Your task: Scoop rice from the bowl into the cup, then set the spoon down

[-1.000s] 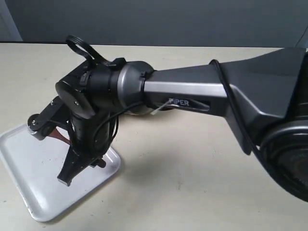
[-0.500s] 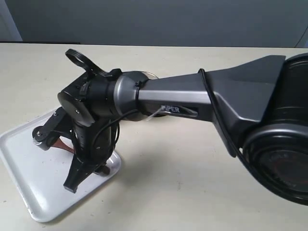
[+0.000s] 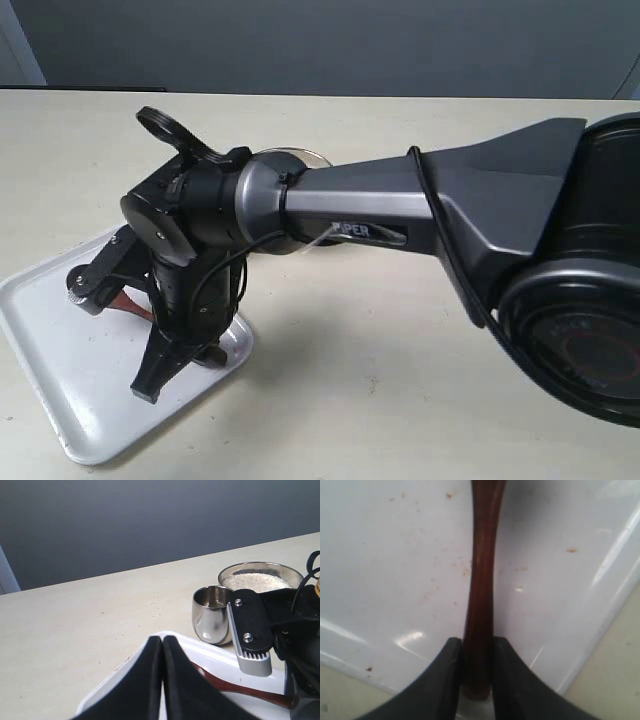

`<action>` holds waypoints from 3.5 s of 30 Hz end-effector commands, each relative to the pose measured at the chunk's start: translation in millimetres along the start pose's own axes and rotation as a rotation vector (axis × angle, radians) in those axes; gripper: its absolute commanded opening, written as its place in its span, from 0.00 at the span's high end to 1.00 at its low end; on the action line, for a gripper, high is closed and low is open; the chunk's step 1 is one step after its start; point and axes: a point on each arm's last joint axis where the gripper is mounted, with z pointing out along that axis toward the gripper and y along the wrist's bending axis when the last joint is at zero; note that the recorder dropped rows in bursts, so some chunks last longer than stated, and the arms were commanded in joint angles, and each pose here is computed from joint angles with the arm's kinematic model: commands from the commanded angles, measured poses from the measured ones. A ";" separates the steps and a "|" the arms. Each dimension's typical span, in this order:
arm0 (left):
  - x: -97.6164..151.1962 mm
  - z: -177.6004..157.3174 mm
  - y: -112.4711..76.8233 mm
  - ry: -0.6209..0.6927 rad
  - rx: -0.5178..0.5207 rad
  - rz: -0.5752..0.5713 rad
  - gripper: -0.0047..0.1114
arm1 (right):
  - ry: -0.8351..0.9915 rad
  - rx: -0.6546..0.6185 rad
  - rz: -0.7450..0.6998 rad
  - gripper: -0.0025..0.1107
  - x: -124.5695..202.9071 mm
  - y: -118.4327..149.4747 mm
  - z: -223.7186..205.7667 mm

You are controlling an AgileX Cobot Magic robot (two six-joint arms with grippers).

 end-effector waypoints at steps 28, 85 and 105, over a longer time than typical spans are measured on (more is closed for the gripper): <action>-2.4 -0.5 0.2 -0.022 0.000 -0.001 0.96 | 0.015 -0.016 -0.004 0.98 10.2 5.8 -77.7; -2.4 -0.5 0.1 -0.022 0.000 -0.003 0.96 | -0.997 0.774 0.989 0.98 357.5 -40.2 -278.3; -2.4 -0.5 0.2 -0.022 0.000 0.001 0.96 | -1.014 1.078 1.164 0.98 427.0 27.9 -137.1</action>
